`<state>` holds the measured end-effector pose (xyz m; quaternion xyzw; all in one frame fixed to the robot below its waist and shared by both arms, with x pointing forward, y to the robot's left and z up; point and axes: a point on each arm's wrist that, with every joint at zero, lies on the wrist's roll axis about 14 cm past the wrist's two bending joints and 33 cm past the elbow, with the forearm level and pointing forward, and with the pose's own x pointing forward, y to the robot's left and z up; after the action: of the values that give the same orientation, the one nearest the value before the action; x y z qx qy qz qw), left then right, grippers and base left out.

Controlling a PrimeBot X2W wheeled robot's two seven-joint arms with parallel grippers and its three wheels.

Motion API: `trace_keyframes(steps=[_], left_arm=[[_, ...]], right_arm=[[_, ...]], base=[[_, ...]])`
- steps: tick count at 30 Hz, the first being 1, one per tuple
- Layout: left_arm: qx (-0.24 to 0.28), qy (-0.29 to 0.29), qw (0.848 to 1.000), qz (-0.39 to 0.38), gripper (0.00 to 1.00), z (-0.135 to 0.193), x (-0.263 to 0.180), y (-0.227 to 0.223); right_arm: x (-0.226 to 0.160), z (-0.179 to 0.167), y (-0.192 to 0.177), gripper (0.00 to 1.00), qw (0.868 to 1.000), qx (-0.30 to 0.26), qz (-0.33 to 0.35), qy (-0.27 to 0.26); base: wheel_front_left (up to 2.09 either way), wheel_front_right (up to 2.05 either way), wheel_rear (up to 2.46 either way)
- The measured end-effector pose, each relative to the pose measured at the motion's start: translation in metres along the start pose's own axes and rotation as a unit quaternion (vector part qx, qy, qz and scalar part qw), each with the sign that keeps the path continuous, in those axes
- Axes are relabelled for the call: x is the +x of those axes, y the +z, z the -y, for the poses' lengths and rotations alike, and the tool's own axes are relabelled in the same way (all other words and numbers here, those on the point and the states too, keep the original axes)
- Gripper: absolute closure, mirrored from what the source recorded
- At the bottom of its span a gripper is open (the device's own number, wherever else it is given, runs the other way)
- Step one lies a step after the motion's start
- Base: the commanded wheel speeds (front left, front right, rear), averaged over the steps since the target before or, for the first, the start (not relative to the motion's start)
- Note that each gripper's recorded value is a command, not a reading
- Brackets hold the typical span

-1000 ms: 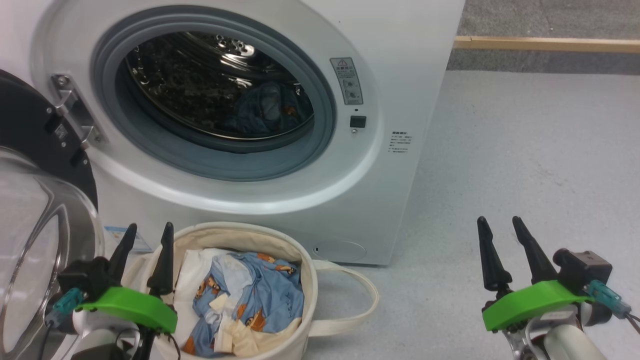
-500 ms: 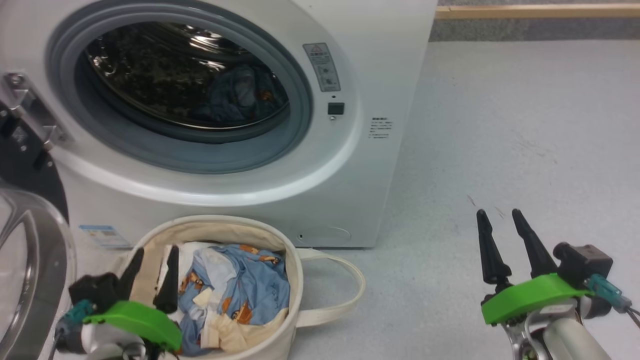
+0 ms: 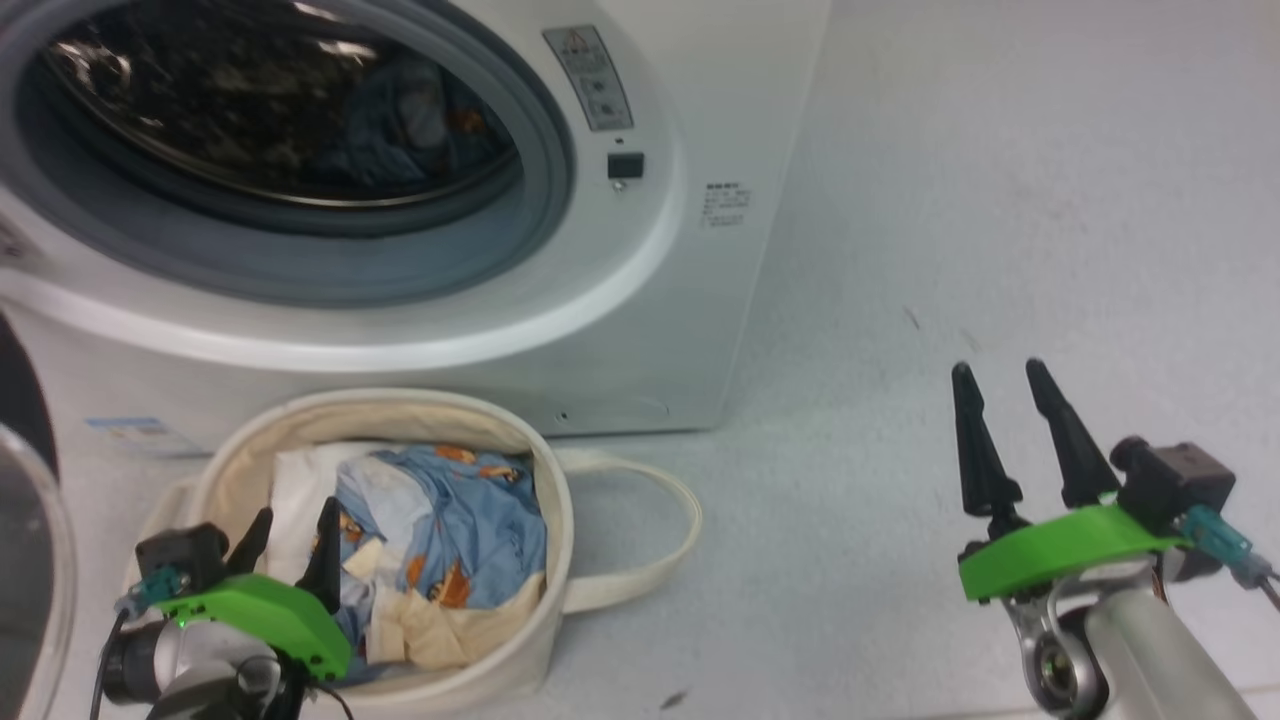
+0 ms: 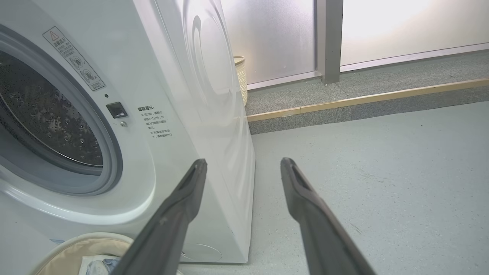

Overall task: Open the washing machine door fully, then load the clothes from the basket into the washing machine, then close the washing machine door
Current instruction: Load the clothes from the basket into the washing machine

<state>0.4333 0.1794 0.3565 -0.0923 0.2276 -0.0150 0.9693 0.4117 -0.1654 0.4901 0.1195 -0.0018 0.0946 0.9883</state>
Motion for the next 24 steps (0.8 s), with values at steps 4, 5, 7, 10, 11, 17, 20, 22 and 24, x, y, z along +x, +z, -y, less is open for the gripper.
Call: trace_keyframes(steps=[4, 5, 7, 10, 11, 17, 20, 22, 24], left_arm=[[0.006, -0.002, 0.999, -0.047, 0.0, 0.003, 0.016, -0.023], [0.006, -0.002, 0.998, -0.056, 0.0, 0.004, 0.02, -0.029], [0.007, -0.001, 0.997, -0.075, 0.0, 0.004, 0.029, -0.039], [0.004, 0.004, 0.994, -0.113, 0.0, 0.002, 0.037, -0.061], [0.004, 0.004, 0.992, -0.124, 0.0, 0.002, 0.039, -0.069], [0.02, -0.016, 0.984, -0.178, 0.0, 0.012, 0.058, -0.103], [0.024, -0.03, 0.982, -0.183, 0.0, 0.022, 0.076, -0.108], [0.023, -0.035, 0.98, -0.193, 0.0, 0.025, 0.086, -0.115], [0.017, -0.033, 0.978, -0.205, 0.0, 0.024, 0.093, -0.123]], right_arm=[[0.009, 0.007, -0.006, 0.0, 1.0, -0.004, -0.006, -0.007], [0.011, 0.009, -0.009, 0.0, 1.0, -0.004, -0.009, -0.009], [0.016, 0.011, -0.013, 0.0, 1.0, -0.004, -0.011, -0.012], [0.024, 0.017, -0.017, 0.0, 1.0, -0.005, -0.013, -0.019], [0.026, 0.019, -0.019, 0.0, 1.0, -0.006, -0.013, -0.021], [0.035, 0.032, -0.04, 0.0, 0.999, -0.015, -0.035, -0.035], [0.038, 0.039, -0.051, 0.0, 0.998, -0.021, -0.046, -0.041], [0.042, 0.043, -0.057, 0.0, 0.998, -0.024, -0.049, -0.043], [0.048, 0.047, -0.063, 0.0, 0.997, -0.03, -0.054, -0.044]], base=[[0.0, 0.0, 0.0], [0.0, 0.0, 0.0], [0.0, 0.0, 0.0], [0.0, 0.0, 0.0], [0.0, 0.0, 0.0], [0.0, 0.0, 0.0], [0.0, 0.0, 0.0], [0.0, 0.0, 0.0], [0.0, 0.0, 0.0]])
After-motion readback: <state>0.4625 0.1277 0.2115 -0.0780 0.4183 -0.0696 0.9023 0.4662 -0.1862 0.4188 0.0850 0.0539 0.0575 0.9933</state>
